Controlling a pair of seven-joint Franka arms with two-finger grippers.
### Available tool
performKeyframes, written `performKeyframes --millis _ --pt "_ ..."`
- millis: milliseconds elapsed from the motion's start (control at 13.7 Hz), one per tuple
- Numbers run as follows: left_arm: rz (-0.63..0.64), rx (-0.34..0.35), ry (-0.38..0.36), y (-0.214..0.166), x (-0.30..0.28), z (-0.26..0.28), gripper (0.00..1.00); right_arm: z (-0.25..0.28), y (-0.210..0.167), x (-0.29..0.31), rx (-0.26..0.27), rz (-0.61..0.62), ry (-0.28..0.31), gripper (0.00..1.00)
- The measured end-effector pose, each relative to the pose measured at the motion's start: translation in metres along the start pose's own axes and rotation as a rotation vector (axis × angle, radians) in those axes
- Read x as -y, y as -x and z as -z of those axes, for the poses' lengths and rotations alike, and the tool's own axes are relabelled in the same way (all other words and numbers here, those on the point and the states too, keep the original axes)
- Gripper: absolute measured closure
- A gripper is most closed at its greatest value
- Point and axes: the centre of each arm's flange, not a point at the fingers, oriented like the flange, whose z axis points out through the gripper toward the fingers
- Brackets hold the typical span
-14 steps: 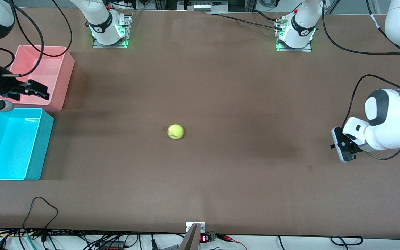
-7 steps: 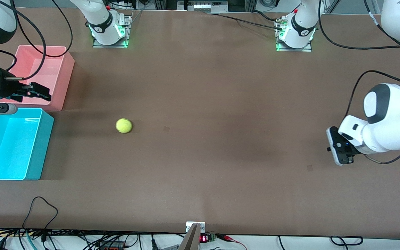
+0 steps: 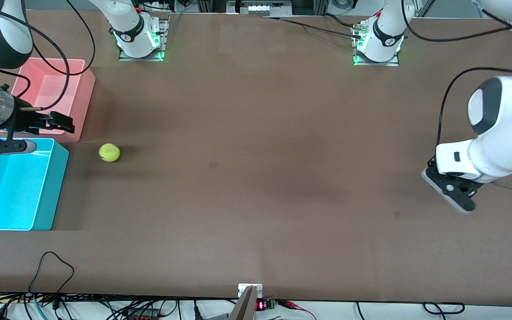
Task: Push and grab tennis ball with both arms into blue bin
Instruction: 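Lower the right gripper over the rolling ball while the left gripper withdraws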
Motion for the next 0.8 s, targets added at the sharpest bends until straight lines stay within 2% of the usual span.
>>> performKeyframes --millis 219,365,438,804 --pt "0.335 -0.059 0.028 0.018 0.014 0.032 0.95 -0.012 -0.005 0.000 0.023 0.019 -0.002 0.00" --pt "0.460 -0.084 0.041 0.031 0.022 0.051 0.91 -0.021 -0.008 0.000 0.043 0.060 -0.005 0.00" --pt "0.488 -0.081 0.043 0.038 0.022 0.060 0.84 -0.025 -0.010 0.000 0.051 0.092 -0.007 0.00" --pt "0.636 -0.021 0.070 0.076 0.011 0.110 0.36 -0.060 -0.024 0.010 0.098 0.230 -0.016 0.00"
